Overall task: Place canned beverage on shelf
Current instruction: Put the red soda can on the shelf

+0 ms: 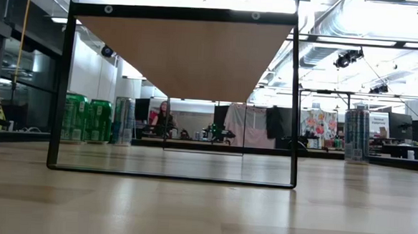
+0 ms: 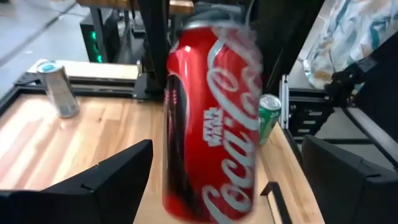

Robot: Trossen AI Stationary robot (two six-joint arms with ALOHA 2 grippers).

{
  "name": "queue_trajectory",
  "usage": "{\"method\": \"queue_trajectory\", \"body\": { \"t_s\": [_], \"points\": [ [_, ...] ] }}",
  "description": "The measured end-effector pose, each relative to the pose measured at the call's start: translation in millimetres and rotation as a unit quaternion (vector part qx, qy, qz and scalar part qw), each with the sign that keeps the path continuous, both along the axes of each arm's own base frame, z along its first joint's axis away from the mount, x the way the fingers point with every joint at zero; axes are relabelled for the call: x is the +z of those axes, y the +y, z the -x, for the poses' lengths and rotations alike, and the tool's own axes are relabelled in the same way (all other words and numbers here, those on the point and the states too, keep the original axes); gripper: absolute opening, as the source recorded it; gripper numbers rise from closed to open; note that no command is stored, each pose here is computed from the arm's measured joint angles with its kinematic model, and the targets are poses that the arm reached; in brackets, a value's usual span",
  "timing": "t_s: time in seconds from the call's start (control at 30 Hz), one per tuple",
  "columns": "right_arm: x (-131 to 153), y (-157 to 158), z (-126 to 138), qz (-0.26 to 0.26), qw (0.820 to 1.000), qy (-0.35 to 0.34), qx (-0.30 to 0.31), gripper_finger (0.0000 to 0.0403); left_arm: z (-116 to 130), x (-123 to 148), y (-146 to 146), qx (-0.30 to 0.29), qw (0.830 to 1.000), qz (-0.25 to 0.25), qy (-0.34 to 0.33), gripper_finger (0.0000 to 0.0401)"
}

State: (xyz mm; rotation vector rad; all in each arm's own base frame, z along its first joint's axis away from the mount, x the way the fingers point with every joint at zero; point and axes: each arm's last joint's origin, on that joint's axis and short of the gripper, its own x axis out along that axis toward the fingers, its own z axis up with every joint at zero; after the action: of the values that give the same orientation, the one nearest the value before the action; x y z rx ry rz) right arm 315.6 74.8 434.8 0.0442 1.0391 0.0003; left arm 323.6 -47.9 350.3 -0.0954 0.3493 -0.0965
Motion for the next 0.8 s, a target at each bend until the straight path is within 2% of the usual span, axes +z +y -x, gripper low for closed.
{"method": "queue_trajectory", "body": {
  "t_s": [0.23, 0.43, 0.53, 0.67, 0.8],
  "points": [
    [1, 1, -3, 0.004, 1.000, -0.015, 0.011, 0.0285, -27, -16, -5, -0.025, 0.999, 0.005, 0.028, 0.0345],
    [2, 1, -3, 0.008, 1.000, -0.021, 0.017, 0.0285, -31, -21, -5, -0.019, 0.999, 0.002, 0.037, 0.0335],
    [2, 1, -3, 0.009, 1.000, -0.019, 0.018, 0.0285, -29, -19, -4, 0.002, 0.999, -0.007, 0.036, 0.0298],
    [2, 1, -3, 0.017, 0.999, -0.020, 0.029, 0.0285, -28, -19, -1, 0.014, 0.999, -0.010, 0.038, 0.0202],
    [1, 1, -4, 0.017, 0.999, -0.020, 0.025, 0.0288, -27, -19, -1, 0.013, 0.999, -0.016, 0.045, 0.0193]
  ]
}}
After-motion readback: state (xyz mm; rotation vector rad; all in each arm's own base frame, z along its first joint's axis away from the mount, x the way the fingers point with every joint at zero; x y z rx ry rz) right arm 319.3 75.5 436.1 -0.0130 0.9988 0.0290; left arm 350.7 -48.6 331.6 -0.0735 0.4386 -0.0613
